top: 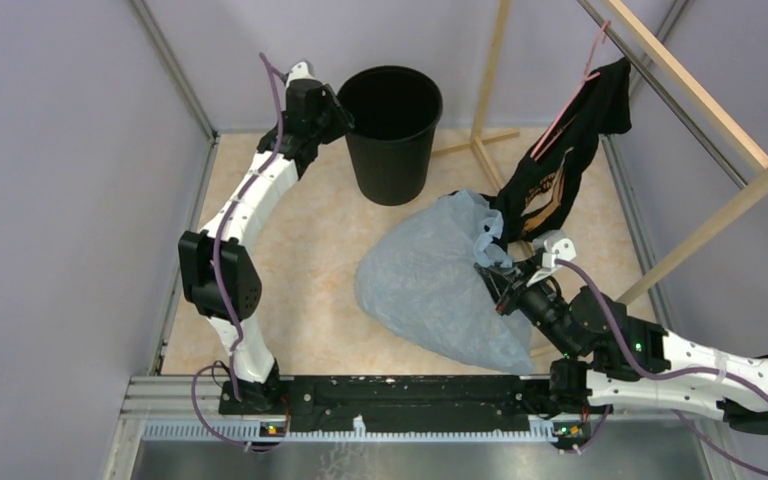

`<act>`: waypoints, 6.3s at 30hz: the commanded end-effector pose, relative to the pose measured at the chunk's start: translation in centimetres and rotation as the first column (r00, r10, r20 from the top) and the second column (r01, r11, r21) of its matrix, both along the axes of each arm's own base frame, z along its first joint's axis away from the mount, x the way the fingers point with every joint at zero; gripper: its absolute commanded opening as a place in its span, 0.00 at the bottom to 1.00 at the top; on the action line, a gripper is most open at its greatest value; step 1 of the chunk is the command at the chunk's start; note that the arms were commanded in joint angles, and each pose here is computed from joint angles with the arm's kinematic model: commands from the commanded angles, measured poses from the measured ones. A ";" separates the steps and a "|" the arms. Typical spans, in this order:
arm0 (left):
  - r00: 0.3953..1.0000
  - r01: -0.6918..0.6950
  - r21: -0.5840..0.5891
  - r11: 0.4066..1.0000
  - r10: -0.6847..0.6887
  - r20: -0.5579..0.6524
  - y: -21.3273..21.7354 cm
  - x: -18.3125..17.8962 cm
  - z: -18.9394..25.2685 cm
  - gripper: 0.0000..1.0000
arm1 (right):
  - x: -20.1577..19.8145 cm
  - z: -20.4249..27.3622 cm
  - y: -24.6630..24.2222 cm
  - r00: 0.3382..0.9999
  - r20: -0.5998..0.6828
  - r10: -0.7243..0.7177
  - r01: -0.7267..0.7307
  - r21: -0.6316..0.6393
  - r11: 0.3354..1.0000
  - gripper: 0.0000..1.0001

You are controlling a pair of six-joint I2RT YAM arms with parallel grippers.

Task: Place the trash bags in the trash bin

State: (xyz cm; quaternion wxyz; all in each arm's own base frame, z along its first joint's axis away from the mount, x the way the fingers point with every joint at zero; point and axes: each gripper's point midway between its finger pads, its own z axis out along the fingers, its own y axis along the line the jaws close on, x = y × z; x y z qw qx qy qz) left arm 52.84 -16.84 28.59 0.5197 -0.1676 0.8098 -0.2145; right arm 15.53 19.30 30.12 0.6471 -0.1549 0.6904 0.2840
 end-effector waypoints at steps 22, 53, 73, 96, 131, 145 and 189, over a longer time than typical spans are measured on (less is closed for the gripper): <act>0.999 -0.004 0.234 0.972 -0.008 0.048 6.9 -13.9 4.1 0.14 | 0.0 2.7 0.3 0.998 0.065 0.012 -0.015 0.043 0.999 0.00; 0.984 0.150 0.058 0.987 -0.143 -0.110 5.6 -24.3 -3.1 0.14 | -3.5 36.7 9.9 0.812 0.566 0.146 -0.388 0.335 0.858 0.00; 0.982 0.153 0.031 0.988 -0.148 -0.116 5.6 -25.4 -3.6 0.16 | 12.4 23.3 6.0 0.945 0.007 -0.326 0.265 0.566 0.781 0.00; 0.988 0.152 0.098 0.983 -0.150 -0.032 6.7 -26.5 -1.2 0.78 | 11.1 17.4 5.2 0.953 0.140 -0.268 0.217 0.301 0.929 0.00; 0.769 0.606 -0.057 0.794 -0.566 0.297 -3.8 -23.0 9.6 0.82 | 8.2 17.1 9.1 0.992 0.129 -0.001 -0.042 0.327 0.944 0.00; 0.866 0.500 -0.088 0.862 -0.497 0.055 -3.8 -21.6 -0.1 0.83 | 9.1 17.5 12.1 0.990 0.134 0.052 -0.092 0.314 0.945 0.00; 0.600 0.746 0.081 0.661 -0.719 0.351 -3.7 -32.8 8.4 0.99 | 16.4 15.8 18.4 0.992 0.125 -0.025 0.003 0.170 0.986 0.00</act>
